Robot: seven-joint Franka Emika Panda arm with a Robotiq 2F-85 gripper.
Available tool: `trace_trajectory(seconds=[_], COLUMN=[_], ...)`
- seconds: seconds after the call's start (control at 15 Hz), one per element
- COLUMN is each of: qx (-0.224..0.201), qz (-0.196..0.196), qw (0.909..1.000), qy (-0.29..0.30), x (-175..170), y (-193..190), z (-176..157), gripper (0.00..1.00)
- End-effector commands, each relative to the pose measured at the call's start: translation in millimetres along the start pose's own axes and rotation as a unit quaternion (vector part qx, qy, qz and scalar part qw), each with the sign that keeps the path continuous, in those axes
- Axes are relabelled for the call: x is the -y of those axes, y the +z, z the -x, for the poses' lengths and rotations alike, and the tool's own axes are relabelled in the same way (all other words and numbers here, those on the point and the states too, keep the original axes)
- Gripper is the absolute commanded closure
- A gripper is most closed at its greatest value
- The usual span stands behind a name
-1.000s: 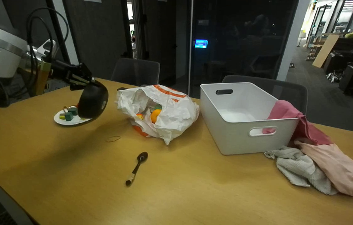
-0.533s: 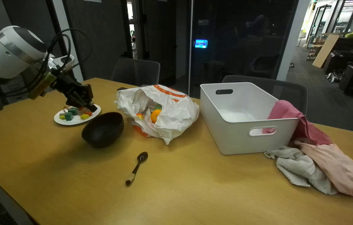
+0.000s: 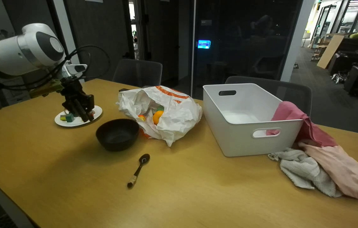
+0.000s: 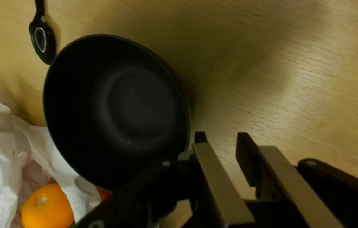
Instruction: Empty the stuff in the bowl onto the bowl
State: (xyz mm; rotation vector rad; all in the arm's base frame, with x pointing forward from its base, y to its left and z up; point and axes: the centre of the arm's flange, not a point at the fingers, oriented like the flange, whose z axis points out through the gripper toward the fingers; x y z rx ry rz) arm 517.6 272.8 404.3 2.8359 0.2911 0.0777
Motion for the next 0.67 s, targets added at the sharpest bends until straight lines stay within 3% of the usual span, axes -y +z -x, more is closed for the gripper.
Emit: trace_trajectory(seconds=[0.0,0.33,0.4,0.53,0.6], qx=[-0.02,-0.053,-0.038,-0.044,-0.044], qz=[-0.04,-0.033,-0.035,-0.036,-0.036], qw=[0.999,0.9981,0.9987,0.9983,0.9983], qy=[0.002,-0.001,-0.006,-0.007,-0.007], x=[3,21,23,26,25], y=[-28,-63,-47,-54,-55], z=[5,3,3,3,3], gripper=[0.36,0.0,0.18,0.02,0.0])
